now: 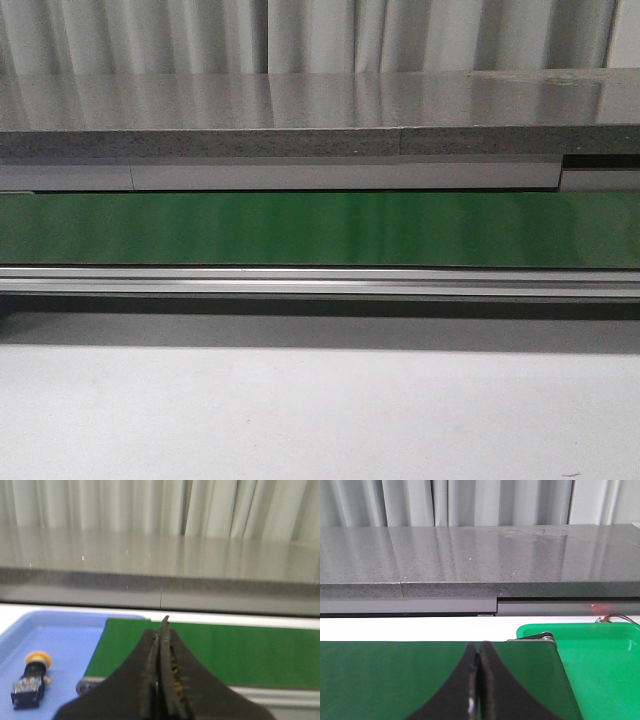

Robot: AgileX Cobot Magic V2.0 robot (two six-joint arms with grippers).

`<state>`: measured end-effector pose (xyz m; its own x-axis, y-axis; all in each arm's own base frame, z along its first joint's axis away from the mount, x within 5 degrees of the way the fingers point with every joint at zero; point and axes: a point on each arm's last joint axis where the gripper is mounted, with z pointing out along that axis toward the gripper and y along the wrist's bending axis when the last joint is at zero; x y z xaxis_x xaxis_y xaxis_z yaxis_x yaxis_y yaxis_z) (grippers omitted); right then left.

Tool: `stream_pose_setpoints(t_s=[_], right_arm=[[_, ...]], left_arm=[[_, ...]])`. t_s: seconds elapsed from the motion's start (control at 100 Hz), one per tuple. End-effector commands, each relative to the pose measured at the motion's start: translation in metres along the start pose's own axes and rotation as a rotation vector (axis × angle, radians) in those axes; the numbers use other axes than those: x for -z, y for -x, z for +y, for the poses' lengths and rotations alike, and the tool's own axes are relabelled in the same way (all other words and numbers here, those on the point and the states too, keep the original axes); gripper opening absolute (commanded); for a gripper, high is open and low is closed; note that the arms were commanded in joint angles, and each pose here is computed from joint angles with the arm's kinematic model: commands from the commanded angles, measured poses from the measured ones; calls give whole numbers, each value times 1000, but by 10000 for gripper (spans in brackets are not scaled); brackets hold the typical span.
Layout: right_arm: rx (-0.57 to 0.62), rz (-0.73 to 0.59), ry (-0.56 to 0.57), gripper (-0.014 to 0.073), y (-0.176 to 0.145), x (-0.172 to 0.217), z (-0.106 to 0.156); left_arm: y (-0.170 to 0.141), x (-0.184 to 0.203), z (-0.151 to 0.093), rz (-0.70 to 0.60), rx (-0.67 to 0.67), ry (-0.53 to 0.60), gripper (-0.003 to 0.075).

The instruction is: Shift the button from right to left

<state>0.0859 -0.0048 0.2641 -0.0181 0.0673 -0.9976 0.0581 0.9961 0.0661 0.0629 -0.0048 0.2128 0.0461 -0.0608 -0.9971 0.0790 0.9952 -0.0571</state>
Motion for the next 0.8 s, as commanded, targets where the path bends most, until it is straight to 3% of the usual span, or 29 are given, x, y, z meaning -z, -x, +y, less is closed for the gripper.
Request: stream_pose_setpoints(t_s=[0.0, 0.26, 0.79], right_arm=[[-2, -89, -22, -67, 15, 0, -2], [-2, -84, -21, -67, 15, 0, -1], [-3, -94, 15, -67, 15, 2, 2]], left_arm=[[-11, 4, 1, -20, 9, 3, -20], [-20, 9, 1, 55, 2, 4, -20], [-20, 9, 1, 55, 2, 4, -20]])
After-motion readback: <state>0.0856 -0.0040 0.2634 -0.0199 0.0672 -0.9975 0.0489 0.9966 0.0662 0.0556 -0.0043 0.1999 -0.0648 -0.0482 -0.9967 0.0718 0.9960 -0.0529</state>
